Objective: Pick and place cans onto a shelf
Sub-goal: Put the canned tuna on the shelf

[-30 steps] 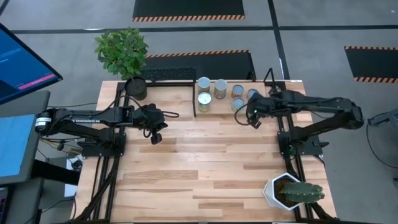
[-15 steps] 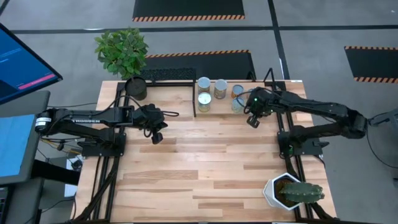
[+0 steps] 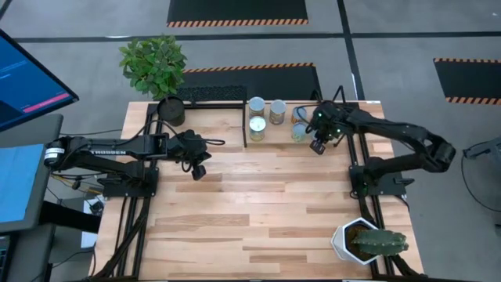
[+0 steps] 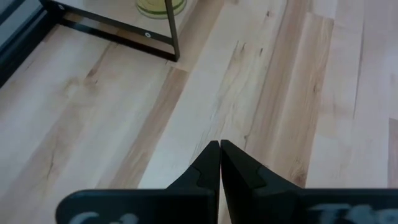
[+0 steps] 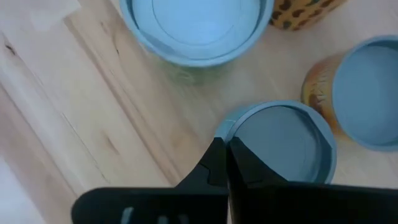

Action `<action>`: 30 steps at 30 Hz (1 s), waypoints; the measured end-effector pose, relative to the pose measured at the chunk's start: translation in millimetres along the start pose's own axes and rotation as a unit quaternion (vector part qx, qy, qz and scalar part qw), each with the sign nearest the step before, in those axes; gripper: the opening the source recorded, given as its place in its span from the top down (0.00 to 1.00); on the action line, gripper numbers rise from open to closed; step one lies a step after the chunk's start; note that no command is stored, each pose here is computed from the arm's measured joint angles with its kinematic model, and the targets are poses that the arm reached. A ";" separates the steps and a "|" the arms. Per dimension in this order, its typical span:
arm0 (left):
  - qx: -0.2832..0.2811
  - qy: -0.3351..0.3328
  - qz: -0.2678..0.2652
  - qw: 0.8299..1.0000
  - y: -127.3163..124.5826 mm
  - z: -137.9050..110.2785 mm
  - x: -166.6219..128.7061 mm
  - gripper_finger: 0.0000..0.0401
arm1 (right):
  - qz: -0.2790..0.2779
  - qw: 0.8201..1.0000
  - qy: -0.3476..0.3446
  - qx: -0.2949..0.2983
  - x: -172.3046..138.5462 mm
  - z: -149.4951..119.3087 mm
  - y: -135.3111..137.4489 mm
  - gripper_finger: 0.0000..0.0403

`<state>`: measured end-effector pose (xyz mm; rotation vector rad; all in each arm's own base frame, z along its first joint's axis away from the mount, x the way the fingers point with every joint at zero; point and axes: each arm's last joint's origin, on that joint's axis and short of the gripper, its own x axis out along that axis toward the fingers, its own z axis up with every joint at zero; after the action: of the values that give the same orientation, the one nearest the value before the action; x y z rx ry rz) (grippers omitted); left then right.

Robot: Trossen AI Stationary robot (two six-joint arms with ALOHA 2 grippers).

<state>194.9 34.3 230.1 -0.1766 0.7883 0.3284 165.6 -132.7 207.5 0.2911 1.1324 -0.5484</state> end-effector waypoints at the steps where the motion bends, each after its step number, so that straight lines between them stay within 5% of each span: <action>1: -0.002 0.000 0.000 1.000 0.0 0.0 0.0 1.00 | 0.001 1.000 0.003 0.001 2.0 0.4 -0.8 0.99; 30: -0.008 0.000 -0.003 1.000 -0.2 0.0 0.0 1.00 | -0.008 1.000 0.012 0.014 7.5 1.4 -1.7 0.94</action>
<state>195.0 34.1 230.1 -0.1947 0.7858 0.3298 168.1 -136.8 201.3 0.3143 1.1525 -0.5766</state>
